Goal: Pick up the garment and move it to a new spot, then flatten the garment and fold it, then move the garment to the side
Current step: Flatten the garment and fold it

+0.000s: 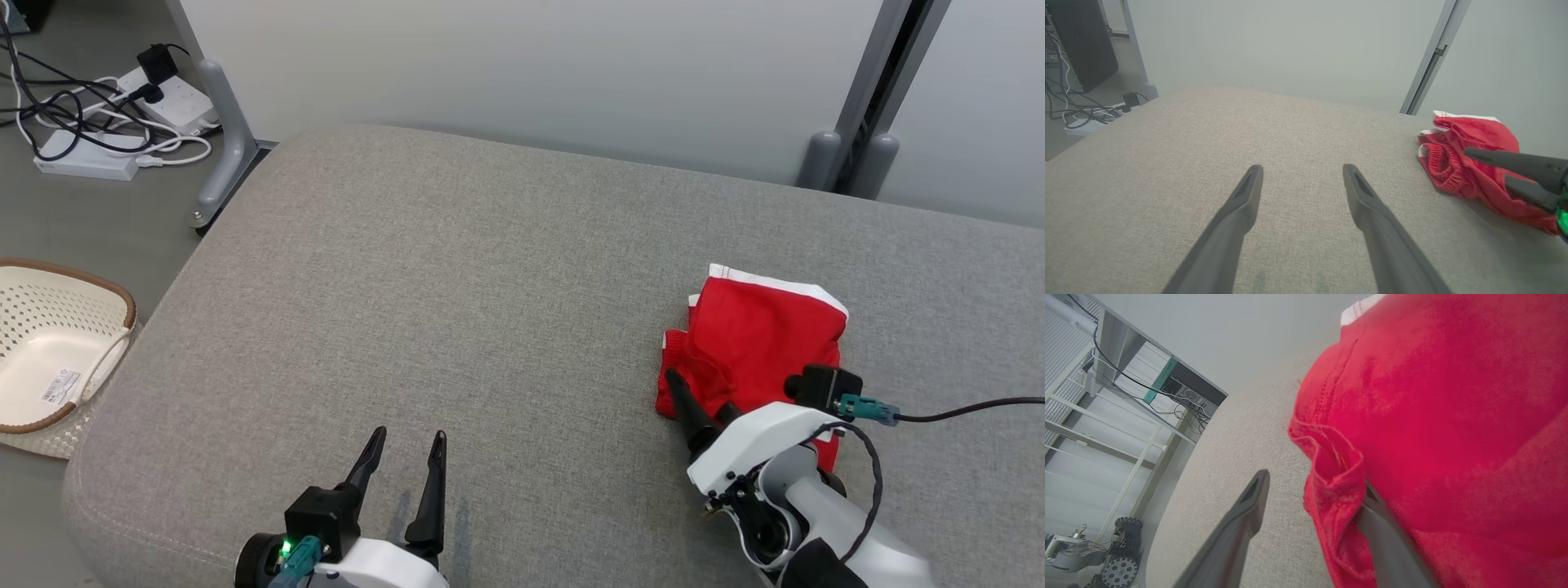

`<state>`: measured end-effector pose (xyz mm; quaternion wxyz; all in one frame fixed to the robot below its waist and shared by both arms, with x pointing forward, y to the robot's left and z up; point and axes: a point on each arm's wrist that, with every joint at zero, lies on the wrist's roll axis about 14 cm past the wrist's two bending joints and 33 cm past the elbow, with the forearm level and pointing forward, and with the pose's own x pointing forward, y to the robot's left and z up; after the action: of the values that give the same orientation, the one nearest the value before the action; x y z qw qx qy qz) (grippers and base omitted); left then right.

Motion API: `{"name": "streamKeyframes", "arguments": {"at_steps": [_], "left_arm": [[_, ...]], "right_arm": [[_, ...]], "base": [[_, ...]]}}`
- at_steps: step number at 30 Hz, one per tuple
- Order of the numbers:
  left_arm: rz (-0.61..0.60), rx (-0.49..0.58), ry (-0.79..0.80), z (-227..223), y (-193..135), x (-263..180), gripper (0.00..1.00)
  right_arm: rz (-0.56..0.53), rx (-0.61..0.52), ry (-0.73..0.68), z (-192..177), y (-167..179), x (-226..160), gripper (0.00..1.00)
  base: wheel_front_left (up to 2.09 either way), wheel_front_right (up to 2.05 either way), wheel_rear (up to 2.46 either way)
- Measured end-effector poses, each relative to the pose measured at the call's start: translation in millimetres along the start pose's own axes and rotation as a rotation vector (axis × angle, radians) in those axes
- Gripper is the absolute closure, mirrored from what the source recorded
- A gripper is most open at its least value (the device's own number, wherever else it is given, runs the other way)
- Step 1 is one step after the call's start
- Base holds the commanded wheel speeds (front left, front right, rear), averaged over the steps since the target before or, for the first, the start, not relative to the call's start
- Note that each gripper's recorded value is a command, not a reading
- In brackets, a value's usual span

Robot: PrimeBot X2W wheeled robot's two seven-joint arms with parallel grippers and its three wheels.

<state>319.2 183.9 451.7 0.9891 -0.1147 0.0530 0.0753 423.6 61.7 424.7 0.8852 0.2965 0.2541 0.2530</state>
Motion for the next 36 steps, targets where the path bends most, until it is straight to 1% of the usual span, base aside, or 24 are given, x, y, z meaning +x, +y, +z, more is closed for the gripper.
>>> {"name": "streamKeyframes", "arguments": {"at_steps": [3,9,11,13,16,20,27,30,31,34,35,36], "left_arm": [[-0.001,0.000,0.002,-0.5,-0.4,0.1,0.00],[-0.003,-0.002,0.006,-1.9,-1.4,-0.6,0.00],[-0.002,-0.002,0.005,-1.7,-1.0,-0.8,0.00],[-0.001,-0.002,0.005,-1.5,-0.6,-1.1,0.00],[-0.001,-0.001,0.005,-1.6,-0.5,-1.3,0.00],[-0.008,0.003,0.000,-0.6,-2.0,-0.4,0.00],[-0.059,-0.001,-0.035,10.7,-16.9,7.0,0.00],[-0.085,-0.009,-0.061,19.3,-25.3,11.4,0.00],[-0.085,-0.009,-0.061,19.3,-25.3,11.4,0.00],[-0.111,-0.025,-0.090,29.8,-34.4,16.6,0.00],[-0.131,-0.034,-0.112,37.6,-41.7,20.7,0.00],[-0.141,-0.039,-0.122,41.3,-45.3,22.8,0.00]], "right_arm": [[0.036,0.002,0.000,-0.6,11.6,1.2,0.00],[0.090,-0.048,0.045,-14.8,26.8,-0.1,0.00],[0.106,-0.047,0.056,-18.5,31.8,-0.3,0.00],[0.109,-0.057,0.079,-24.7,32.7,-1.8,0.00],[0.091,-0.092,0.136,-38.0,24.9,-6.3,0.00],[0.105,-0.079,0.126,-35.6,30.4,-9.7,0.00],[0.125,-0.053,-0.001,0.7,40.1,-15.4,0.00],[0.118,-0.086,-0.066,23.8,32.5,-23.4,0.00],[0.118,-0.086,-0.066,23.8,32.5,-23.4,0.00],[0.062,-0.153,-0.149,59.1,4.5,-36.9,0.00],[0.030,-0.169,-0.242,93.4,-9.7,-47.9,0.00],[0.013,-0.197,-0.285,109.5,-16.9,-54.7,0.00]], "base": [[0.00,0.00,0.00],[0.00,0.00,0.00],[0.00,0.00,0.00],[0.00,0.00,0.00],[0.00,0.00,0.00],[0.00,0.00,0.00],[0.00,0.00,0.00],[0.00,0.00,0.00],[0.00,0.00,0.00],[0.00,0.00,0.00],[0.00,0.00,0.00],[0.00,0.00,0.00]]}}
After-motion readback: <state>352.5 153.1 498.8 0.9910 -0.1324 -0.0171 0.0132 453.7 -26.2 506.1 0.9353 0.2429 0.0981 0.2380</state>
